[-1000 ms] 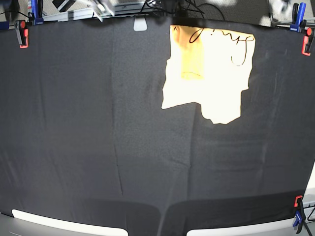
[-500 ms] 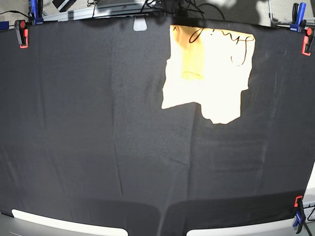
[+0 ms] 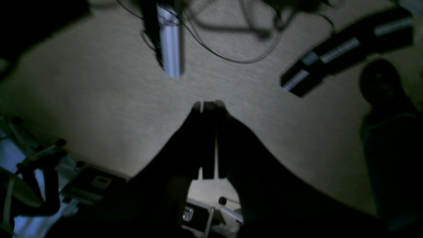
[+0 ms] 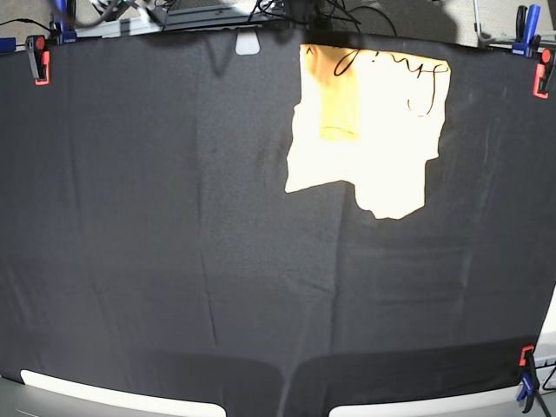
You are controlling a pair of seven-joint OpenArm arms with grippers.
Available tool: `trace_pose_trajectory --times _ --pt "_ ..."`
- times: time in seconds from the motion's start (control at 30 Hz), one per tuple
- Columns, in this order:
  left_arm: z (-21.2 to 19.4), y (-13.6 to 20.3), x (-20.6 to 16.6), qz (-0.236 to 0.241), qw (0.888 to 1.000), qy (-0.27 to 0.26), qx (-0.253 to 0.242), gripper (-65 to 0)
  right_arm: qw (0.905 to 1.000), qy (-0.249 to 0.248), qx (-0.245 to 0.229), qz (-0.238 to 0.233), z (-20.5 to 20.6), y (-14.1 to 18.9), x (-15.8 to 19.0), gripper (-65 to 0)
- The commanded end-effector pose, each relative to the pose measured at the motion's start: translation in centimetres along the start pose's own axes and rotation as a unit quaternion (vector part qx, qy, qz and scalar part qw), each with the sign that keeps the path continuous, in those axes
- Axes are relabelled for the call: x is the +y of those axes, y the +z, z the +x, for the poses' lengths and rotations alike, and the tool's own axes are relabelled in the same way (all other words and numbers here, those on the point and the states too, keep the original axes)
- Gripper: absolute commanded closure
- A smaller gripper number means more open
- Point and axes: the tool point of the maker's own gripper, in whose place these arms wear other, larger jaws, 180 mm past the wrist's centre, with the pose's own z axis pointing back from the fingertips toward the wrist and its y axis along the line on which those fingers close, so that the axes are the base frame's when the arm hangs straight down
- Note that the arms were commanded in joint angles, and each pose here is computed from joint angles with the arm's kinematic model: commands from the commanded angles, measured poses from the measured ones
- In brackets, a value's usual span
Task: Layout the t-shirt on the table in an organized manner, then fold the t-shirt properly
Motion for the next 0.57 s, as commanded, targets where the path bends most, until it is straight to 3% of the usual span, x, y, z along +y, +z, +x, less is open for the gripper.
trace_pose_trajectory --times 0.0,0.27,0.53 --pt "0.0 -0.2 0.0 0.01 1.0 0.004 -0.001 0.0 1.0 0.001 -0.001 -0.006 0.7 0.1 -0.3 0.0" --pt "4.6 -2.0 -3.1 0.006 0.998 0.023 -0.053 0.0 0.9987 -0.006 -0.051 0.002 6.0 -0.2 2.2 0.0" --pt "5.1 -2.4 -4.1 0.01 0.997 0.031 -0.064 0.0 0.9981 -0.011 -0.06 -0.008 6.3 -0.2 1.8 0.0"
